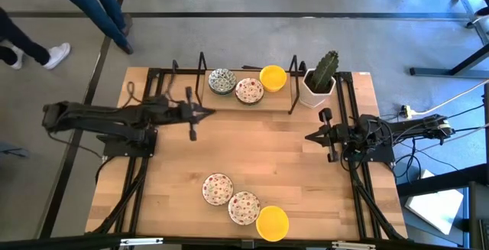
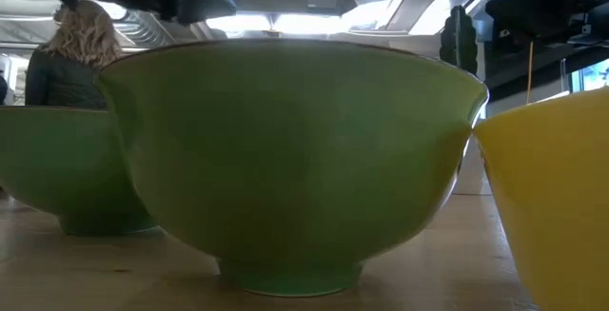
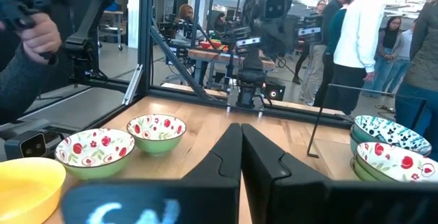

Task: Pick & Place Mini bowls
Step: Stack the red patterned bowl on the red patterned bowl on the shelf

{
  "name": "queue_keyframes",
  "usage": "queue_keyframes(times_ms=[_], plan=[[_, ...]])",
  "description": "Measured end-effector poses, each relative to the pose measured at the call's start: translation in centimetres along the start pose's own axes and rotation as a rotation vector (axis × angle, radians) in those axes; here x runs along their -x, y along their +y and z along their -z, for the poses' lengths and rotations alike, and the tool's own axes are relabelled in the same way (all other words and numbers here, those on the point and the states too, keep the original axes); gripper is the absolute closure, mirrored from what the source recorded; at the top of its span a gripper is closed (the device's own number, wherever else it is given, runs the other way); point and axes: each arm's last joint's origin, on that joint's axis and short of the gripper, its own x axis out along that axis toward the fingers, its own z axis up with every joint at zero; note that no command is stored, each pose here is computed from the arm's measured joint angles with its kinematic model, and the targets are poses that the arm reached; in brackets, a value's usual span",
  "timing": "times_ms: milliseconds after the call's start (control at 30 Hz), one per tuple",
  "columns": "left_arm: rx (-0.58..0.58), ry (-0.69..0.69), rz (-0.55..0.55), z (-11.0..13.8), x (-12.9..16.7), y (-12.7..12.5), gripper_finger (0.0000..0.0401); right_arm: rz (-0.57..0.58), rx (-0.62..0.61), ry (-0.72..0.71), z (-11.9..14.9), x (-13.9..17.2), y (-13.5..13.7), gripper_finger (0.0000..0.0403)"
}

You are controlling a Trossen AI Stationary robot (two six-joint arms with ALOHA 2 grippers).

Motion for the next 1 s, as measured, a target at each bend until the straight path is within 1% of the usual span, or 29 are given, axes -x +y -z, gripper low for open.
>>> queue_keyframes(times_ms=[67,167,267,367,467,600,700,767,867,1000], plan=[[-0.016,0.038,0.034,-0.6,-1.2,-0.7,0.0394,0.000,0.000,0.000,0.0,0.0,0.0,0.0395],[-0.005,0.107,0.030,-2.2,-2.9,-1.8,0.0389,0.000,-0.001,0.001,0.0,0.0,0.0,0.0395],[-0.015,0.272,0.032,-3.3,-4.4,-3.0,0.0377,0.000,-0.001,0.001,0.0,0.0,0.0,0.0395],[-0.023,0.446,0.083,-4.1,-5.7,-4.4,0.0360,0.000,-0.014,0.002,0.0,0.0,0.0,0.0395],[-0.032,0.591,0.147,-4.5,-6.7,-6.1,0.0337,0.000,-0.023,0.002,0.0,0.0,0.0,0.0395],[-0.066,0.743,0.247,-4.4,-7.5,-8.4,0.0297,-0.002,-0.023,0.015,0.1,0.0,0.0,0.0395],[-0.096,0.826,0.324,-3.6,-7.9,-9.9,0.0262,-0.004,-0.023,0.028,0.3,0.0,0.0,0.0395],[-0.116,0.869,0.355,-2.9,-8.1,-10.8,0.0239,-0.004,-0.023,0.030,0.3,0.0,0.0,0.0395],[-0.159,0.926,0.433,-1.7,-8.4,-11.8,0.0207,-0.004,-0.023,0.029,0.3,0.0,0.0,0.0395],[-0.172,0.973,0.515,-0.4,-9.0,-13.1,0.0179,-0.004,-0.023,0.029,0.3,0.0,0.0,0.0395]])
